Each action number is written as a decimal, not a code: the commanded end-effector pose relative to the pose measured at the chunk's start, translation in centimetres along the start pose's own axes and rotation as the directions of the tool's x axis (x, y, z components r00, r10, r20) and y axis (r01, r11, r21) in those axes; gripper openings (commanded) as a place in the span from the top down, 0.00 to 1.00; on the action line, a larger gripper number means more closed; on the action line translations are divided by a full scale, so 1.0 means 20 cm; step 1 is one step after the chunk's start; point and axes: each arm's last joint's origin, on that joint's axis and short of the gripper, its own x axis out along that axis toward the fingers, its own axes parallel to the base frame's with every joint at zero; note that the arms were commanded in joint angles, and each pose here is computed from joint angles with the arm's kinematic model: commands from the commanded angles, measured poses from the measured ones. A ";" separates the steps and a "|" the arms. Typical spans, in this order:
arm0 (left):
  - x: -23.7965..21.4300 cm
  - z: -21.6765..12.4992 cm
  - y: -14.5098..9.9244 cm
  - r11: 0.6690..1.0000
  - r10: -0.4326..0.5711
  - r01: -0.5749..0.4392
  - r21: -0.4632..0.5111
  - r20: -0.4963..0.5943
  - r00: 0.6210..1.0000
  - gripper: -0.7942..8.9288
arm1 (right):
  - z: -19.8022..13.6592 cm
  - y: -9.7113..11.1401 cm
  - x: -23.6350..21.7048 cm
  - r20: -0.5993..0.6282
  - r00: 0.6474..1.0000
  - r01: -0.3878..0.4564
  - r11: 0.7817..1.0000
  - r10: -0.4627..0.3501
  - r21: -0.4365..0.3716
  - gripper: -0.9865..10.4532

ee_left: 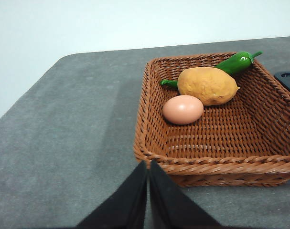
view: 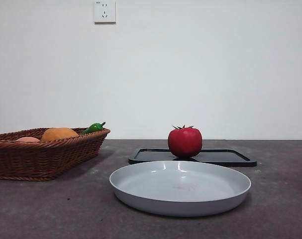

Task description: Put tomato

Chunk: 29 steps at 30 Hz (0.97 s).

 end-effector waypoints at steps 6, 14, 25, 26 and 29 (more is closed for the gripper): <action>0.01 -0.04 0.00 1.000 0.003 -0.003 -0.012 -0.029 1.000 0.91 | 0.03 -0.05 -0.07 0.158 0.977 0.147 0.989 -0.143 -0.016 0.91; 0.01 -0.04 0.00 1.000 0.003 -0.003 -0.012 -0.029 1.000 0.91 | -0.09 -0.18 -0.14 0.469 0.789 0.417 0.906 -0.397 0.065 0.91; 0.01 -0.04 0.00 1.000 0.003 -0.003 -0.012 -0.029 1.000 0.91 | -0.43 -0.31 0.04 0.626 0.591 0.562 0.817 -0.509 0.133 0.91; 0.01 -0.04 0.00 1.000 0.003 -0.003 -0.012 -0.029 1.000 0.91 | -0.46 -0.32 0.06 0.624 0.584 0.568 0.810 -0.519 0.142 0.91; 0.01 -0.04 0.00 1.000 0.003 -0.003 -0.012 -0.029 1.000 0.91 | -0.53 -0.34 0.11 0.611 0.581 0.576 0.802 -0.537 0.157 0.91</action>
